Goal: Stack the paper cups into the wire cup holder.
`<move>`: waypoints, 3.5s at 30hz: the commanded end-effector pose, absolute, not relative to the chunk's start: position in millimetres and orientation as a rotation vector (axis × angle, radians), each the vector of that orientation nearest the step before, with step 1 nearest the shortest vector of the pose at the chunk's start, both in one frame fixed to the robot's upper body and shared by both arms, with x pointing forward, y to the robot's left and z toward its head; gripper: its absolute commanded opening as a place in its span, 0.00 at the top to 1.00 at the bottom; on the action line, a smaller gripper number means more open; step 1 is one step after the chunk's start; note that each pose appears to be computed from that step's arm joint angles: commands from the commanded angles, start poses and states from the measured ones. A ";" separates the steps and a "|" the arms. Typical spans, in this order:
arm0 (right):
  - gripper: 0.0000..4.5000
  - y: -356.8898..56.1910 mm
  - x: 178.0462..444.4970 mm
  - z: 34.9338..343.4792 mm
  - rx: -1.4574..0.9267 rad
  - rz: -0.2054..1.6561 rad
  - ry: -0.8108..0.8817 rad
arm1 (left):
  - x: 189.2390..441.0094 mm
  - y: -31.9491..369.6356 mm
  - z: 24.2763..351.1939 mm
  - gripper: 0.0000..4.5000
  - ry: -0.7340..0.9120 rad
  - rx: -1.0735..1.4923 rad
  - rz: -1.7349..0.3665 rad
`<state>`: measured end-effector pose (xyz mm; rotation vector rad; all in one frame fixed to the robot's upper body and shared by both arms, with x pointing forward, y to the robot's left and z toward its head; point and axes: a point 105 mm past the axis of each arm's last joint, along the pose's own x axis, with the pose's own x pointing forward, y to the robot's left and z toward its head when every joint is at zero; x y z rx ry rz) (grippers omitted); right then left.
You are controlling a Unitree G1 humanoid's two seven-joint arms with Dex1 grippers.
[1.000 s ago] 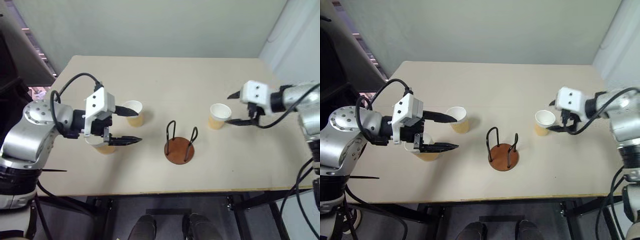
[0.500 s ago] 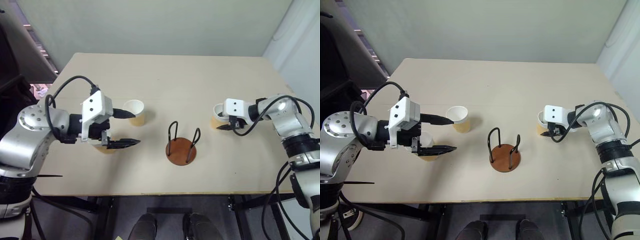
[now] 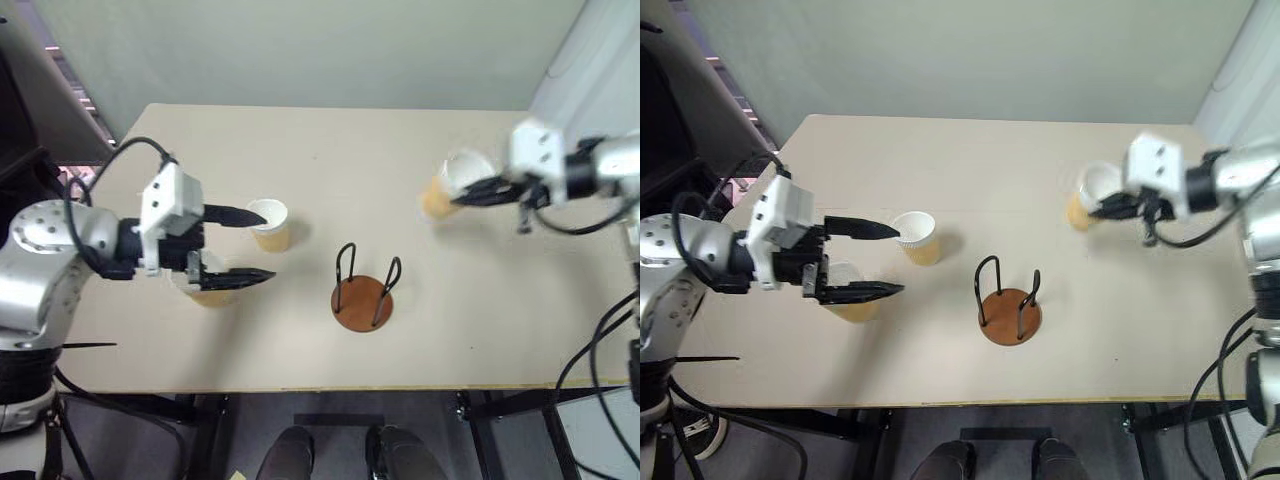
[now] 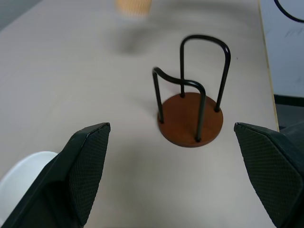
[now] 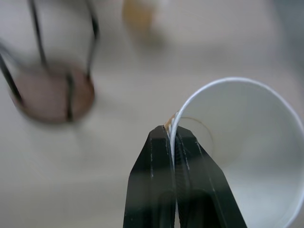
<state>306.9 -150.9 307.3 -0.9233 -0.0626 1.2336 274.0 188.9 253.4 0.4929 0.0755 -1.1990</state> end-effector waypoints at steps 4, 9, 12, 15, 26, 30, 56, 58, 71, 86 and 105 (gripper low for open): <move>0.99 -89.2 259.9 288.4 -0.836 1.454 -0.123 | 262.7 228.9 270.0 0.00 0.089 0.454 -1.157; 0.99 -80.5 270.1 265.3 -0.861 1.428 -0.087 | 261.3 230.8 257.2 0.00 0.134 0.452 -1.151; 0.99 -80.6 272.1 260.3 -0.878 1.427 -0.073 | 259.3 229.3 253.8 0.00 0.139 0.454 -1.145; 0.99 -81.3 269.6 255.9 -0.897 1.455 -0.055 | 257.0 230.6 253.5 0.00 0.141 0.457 -1.131; 0.37 -81.7 267.5 249.8 -0.912 1.481 -0.025 | 261.6 250.2 254.2 0.00 0.190 0.547 -1.039; 0.05 -107.8 285.5 276.9 -0.804 1.322 -0.060 | 270.9 281.3 249.2 0.00 0.317 0.718 -0.925; 0.00 -140.3 259.8 283.6 -0.528 1.210 -0.079 | 293.3 263.9 180.8 0.60 0.571 0.951 -1.160; 0.00 -141.0 255.8 283.5 -0.521 1.227 -0.077 | 295.3 262.2 184.3 0.75 0.556 0.952 -1.160; 0.00 -133.7 213.2 309.8 -0.452 1.334 -0.177 | 297.7 159.9 327.0 0.99 -0.119 0.886 -1.471; 0.00 -137.5 208.1 300.9 -0.500 1.185 -0.159 | 284.0 52.7 307.5 0.99 -0.268 1.060 -1.956; 0.00 -139.5 204.5 295.3 -0.525 1.111 -0.129 | 289.5 31.6 256.7 0.95 -0.190 1.316 -2.085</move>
